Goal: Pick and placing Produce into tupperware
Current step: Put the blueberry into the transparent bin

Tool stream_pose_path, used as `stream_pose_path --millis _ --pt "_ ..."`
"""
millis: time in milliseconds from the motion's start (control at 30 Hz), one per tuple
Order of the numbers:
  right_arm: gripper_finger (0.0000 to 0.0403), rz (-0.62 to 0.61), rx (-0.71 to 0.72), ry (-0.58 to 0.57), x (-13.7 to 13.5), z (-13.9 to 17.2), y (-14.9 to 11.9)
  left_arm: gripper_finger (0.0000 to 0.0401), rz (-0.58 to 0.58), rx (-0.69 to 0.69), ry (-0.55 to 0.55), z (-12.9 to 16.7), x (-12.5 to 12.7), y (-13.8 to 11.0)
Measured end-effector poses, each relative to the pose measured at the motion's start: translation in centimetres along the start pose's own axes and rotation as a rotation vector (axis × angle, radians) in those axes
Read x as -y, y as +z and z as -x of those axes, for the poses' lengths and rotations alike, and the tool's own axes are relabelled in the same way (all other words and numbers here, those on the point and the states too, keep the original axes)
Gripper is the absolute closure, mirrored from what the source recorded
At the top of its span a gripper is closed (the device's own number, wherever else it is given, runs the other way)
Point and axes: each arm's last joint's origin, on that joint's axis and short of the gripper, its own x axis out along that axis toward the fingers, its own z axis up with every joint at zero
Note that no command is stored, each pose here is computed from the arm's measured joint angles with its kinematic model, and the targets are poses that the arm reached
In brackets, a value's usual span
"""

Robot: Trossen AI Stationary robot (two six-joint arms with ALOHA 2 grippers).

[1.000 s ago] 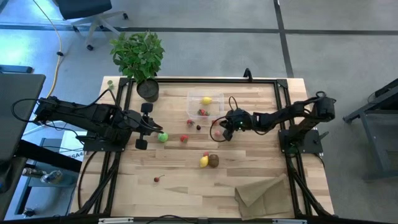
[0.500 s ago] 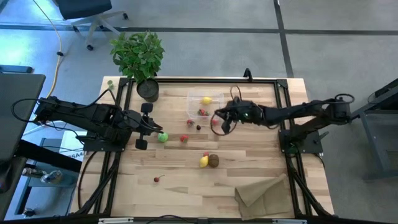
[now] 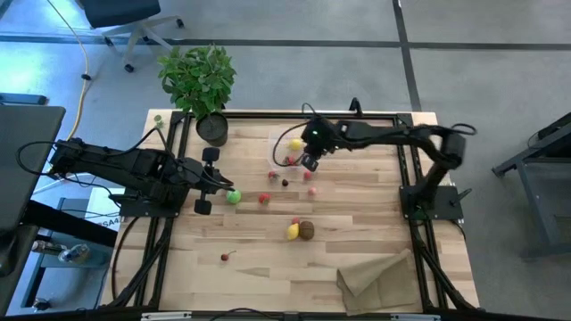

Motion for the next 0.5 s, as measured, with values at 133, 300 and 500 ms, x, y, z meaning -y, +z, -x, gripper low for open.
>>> stream_pose_path --millis 133,300,500 --pt "0.0352 -0.015 -0.129 0.016 0.7 -2.7 0.7 0.0398 0.000 0.000 0.000 0.0 0.0 0.0" --pt "0.0352 -0.031 -0.253 0.052 0.9 -5.0 1.2 0.0398 0.000 0.000 0.000 0.0 0.0 0.0" --pt "0.0352 -0.034 -0.273 0.071 0.9 -6.0 1.7 0.0398 0.000 0.000 0.000 0.0 0.0 0.0"
